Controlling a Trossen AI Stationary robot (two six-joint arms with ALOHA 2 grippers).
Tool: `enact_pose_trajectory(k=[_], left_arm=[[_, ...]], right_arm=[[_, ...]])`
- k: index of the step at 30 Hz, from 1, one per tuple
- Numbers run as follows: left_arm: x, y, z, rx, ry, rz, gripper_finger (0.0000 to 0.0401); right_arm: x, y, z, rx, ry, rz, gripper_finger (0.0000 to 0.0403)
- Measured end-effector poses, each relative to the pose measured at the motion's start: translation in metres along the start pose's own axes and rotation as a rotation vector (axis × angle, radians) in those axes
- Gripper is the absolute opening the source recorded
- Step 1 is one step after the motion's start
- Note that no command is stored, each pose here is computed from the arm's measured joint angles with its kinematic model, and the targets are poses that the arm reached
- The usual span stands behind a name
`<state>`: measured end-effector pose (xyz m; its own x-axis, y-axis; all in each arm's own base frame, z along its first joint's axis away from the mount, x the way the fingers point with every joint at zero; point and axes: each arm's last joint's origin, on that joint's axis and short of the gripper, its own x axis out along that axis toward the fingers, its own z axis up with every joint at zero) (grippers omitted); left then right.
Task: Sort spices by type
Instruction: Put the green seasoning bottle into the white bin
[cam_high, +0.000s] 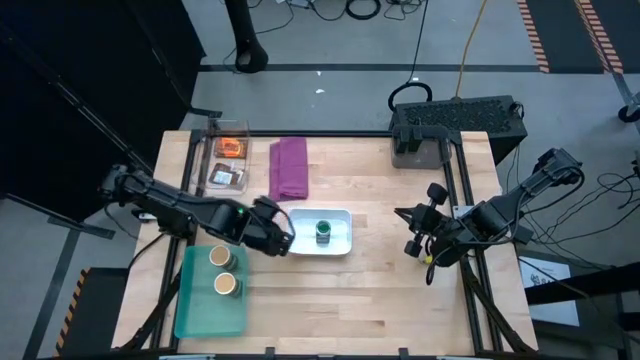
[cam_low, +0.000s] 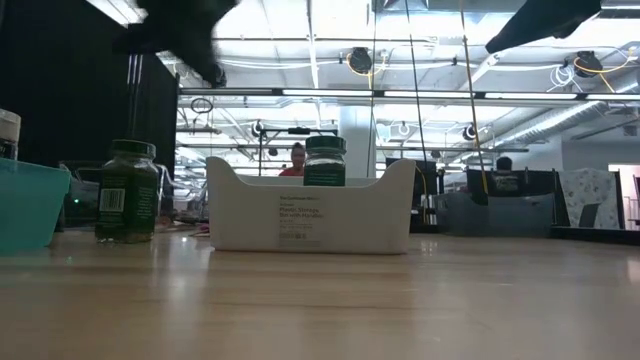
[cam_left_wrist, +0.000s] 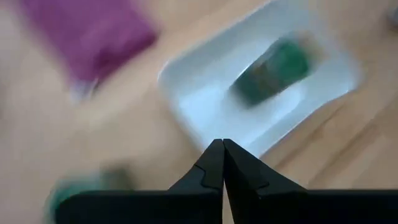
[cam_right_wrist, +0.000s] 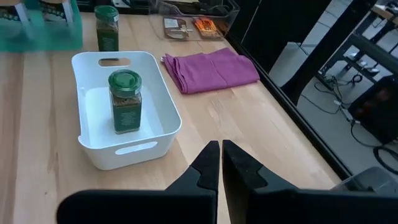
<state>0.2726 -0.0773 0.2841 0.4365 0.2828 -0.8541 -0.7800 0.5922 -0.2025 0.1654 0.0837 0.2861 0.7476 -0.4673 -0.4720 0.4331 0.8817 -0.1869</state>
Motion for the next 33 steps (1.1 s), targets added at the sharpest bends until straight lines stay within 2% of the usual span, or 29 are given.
enact_pose_trajectory(k=[1,4,5,7,11,16,24,29,33], left_arm=[[0.0,0.006,-0.003,-0.043,0.047,0.049,0.0011],[-0.002,0.029,-0.007,-0.194,0.133,0.294,0.0011],[-0.002,0.034,-0.007,-0.252,0.145,0.349,0.0011],[-0.002,0.038,-0.008,-0.305,0.157,0.392,0.0011],[-0.001,0.038,-0.006,-0.215,0.177,0.379,0.0011],[-0.001,0.037,-0.007,-0.203,0.195,0.373,0.0028],[-0.001,0.034,-0.008,-0.137,0.206,0.338,0.0134],[0.0,0.037,-0.008,-0.187,0.207,0.362,0.0195],[0.004,0.042,-0.012,-0.231,0.229,0.408,0.0217]], right_arm=[[0.0,0.0,0.0,-0.008,-0.001,0.001,0.0],[0.0,0.0,0.0,-0.026,0.0,0.001,0.0],[0.0,0.0,0.0,-0.032,-0.001,0.001,0.0],[0.0,0.0,0.0,-0.039,0.0,0.0,0.0],[0.0,0.0,0.0,-0.05,0.0,0.001,0.0],[0.0,0.0,0.0,-0.072,0.0,0.0,0.0],[0.0,0.001,0.0,-0.068,0.015,0.023,0.0],[0.0,0.002,-0.001,-0.066,0.038,0.058,0.0],[0.0,0.002,-0.002,-0.059,0.045,0.067,0.0]])
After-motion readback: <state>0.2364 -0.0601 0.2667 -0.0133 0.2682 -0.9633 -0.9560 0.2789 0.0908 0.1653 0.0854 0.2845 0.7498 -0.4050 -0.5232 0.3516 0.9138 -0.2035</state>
